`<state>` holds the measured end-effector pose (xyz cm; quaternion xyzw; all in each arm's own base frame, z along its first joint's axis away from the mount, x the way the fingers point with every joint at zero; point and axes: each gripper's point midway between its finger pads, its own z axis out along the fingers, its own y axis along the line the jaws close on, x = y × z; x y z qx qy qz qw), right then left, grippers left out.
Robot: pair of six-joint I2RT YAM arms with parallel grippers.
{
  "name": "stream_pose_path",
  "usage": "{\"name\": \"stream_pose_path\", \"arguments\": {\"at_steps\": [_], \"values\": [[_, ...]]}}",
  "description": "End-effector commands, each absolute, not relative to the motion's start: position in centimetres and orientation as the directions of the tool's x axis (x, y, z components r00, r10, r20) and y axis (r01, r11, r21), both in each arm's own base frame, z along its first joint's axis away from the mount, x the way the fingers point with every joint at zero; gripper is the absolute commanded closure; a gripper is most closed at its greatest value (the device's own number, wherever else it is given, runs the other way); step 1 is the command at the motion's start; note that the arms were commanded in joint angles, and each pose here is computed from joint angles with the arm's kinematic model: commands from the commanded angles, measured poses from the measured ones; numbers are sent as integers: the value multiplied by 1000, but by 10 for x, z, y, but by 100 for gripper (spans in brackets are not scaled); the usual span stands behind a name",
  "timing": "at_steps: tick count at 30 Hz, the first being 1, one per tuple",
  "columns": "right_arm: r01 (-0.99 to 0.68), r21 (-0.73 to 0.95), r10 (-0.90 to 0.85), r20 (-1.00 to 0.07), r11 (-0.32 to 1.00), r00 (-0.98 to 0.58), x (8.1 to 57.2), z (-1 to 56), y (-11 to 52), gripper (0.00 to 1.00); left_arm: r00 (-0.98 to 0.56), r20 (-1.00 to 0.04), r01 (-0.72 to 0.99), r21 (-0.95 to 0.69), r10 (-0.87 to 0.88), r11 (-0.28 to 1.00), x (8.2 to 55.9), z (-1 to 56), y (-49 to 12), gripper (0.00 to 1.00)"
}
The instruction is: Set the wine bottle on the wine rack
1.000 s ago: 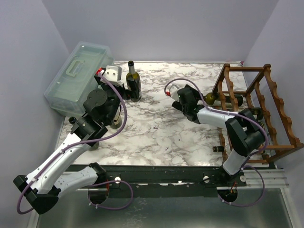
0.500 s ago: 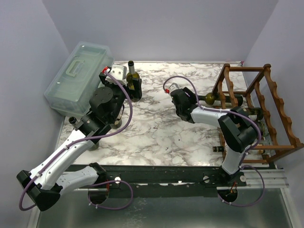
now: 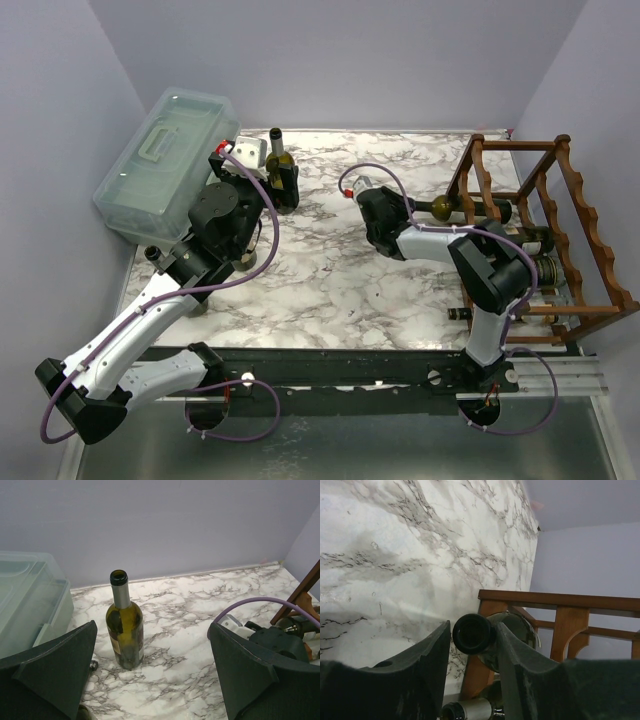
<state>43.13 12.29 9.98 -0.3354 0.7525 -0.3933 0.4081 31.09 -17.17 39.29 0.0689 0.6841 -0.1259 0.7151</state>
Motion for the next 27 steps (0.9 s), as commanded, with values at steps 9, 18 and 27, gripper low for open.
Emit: {"name": "stream_pose_path", "arguments": {"at_steps": [9,18,27], "values": [[-197,-896,-835,-265,397,-482,430,73,114,70,52,-992,293,-95,-115,951,303,405,-169,4],[-225,-903,-826,-203,365,-526,419,43,96,79,52,-992,296,-99,-119,950,303,406,-170,4],[-182,-892,-775,-241,414,-584,421,41,74,84,48,-992,299,-99,-119,949,304,404,-171,4]]}}
